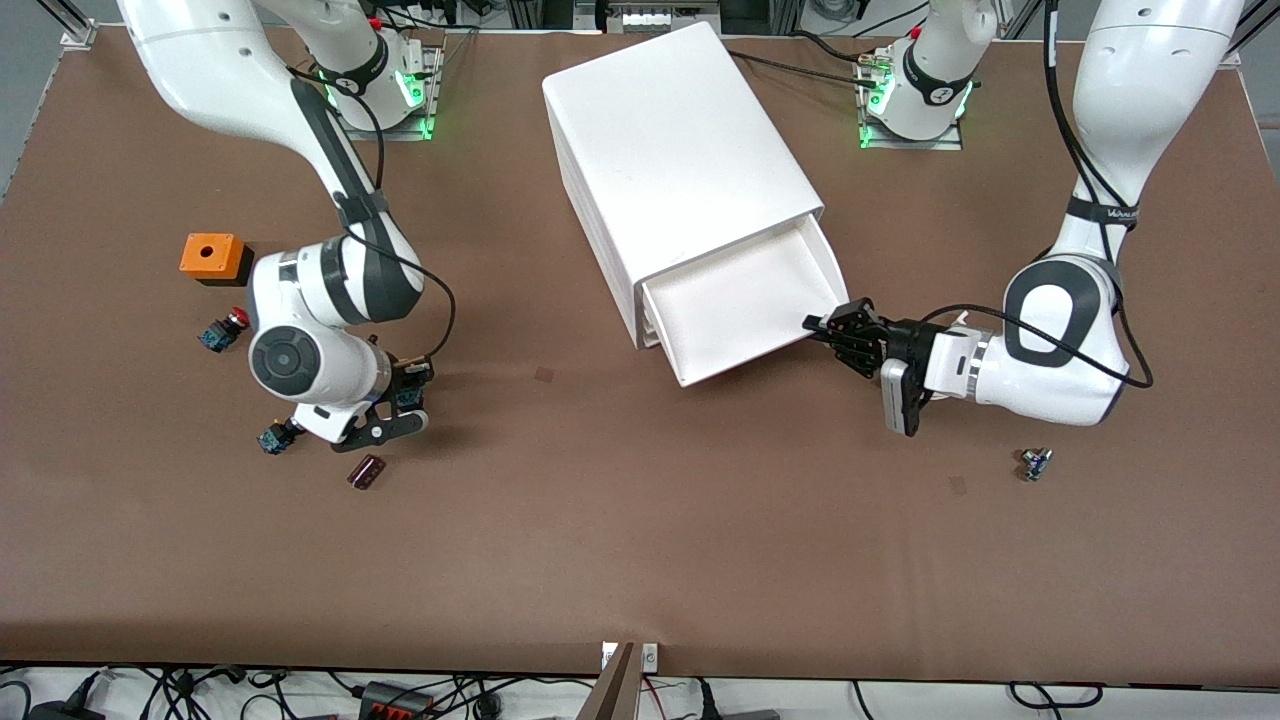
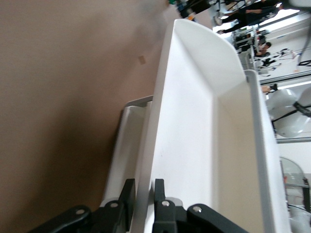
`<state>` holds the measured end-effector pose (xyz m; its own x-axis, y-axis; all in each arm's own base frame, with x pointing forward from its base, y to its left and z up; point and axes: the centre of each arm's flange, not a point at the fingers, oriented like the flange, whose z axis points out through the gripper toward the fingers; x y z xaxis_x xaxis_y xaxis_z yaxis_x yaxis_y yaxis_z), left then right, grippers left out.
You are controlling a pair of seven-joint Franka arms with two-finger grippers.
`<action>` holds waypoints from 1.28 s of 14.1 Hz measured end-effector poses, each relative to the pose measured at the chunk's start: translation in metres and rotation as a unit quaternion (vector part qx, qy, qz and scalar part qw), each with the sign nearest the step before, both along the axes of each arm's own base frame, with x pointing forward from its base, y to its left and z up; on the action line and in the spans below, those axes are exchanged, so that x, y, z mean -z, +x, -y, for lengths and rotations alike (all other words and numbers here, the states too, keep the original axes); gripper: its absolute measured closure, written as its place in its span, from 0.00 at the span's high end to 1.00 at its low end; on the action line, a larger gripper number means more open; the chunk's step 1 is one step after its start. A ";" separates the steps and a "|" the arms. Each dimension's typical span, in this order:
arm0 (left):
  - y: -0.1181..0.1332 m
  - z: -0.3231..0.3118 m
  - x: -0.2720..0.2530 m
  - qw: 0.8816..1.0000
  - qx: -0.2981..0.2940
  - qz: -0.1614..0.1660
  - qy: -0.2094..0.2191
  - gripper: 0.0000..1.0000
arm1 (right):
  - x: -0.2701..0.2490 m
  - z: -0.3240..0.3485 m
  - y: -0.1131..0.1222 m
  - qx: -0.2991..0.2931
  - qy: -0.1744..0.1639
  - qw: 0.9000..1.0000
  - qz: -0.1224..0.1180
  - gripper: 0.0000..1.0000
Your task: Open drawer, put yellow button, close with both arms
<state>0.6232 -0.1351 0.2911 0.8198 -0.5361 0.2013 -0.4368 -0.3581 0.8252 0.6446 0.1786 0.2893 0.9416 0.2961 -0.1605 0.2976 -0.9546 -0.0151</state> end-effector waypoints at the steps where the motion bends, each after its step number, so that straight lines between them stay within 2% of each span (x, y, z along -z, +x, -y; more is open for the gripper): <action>1: 0.005 -0.008 0.000 1.000 -0.005 0.005 0.005 0.35 | -0.027 -0.009 0.006 -0.005 0.006 1.000 0.016 0.41; 4: 0.020 -0.034 -0.021 0.999 -0.016 -0.003 0.033 0.66 | -0.100 -0.056 0.016 -0.036 0.031 0.996 0.077 0.41; 6: 0.033 -0.051 -0.067 0.994 -0.006 -0.023 0.108 0.86 | -0.139 -0.097 0.011 -0.065 0.043 0.992 0.104 0.41; 7: 0.039 -0.059 -0.096 0.988 -0.009 -0.030 0.154 0.97 | -0.158 -0.120 0.006 -0.080 0.050 0.989 0.116 0.41; 8: 0.042 -0.066 -0.122 0.980 -0.014 -0.032 0.195 1.00 | -0.177 -0.141 0.000 -0.091 0.057 0.986 0.131 0.41; 10: 0.043 -0.080 -0.156 0.961 -0.019 -0.017 0.276 1.00 | -0.211 -0.171 -0.011 -0.092 0.071 0.981 0.154 0.41; 12: 0.042 -0.095 -0.179 0.937 -0.017 0.012 0.350 1.00 | -0.233 -0.199 -0.026 -0.085 0.086 0.980 0.160 0.41; 14: 0.047 -0.109 -0.210 0.908 -0.024 0.055 0.416 1.00 | -0.247 -0.240 -0.051 -0.079 0.103 0.978 0.163 0.41; 15: 0.050 -0.114 -0.228 0.896 -0.032 0.078 0.436 1.00 | -0.250 -0.263 -0.066 -0.080 0.110 0.977 0.163 0.41; 18: 0.065 -0.123 -0.255 0.875 -0.076 0.142 0.456 1.00 | -0.241 -0.326 -0.097 -0.094 0.134 0.971 0.177 0.41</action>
<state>0.6885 -0.0117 0.5461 0.8821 -0.4687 -0.0469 -0.4676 -0.8834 0.0318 0.5477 0.5046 0.5303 0.8489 0.4545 0.2698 0.4979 -0.8589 -0.1199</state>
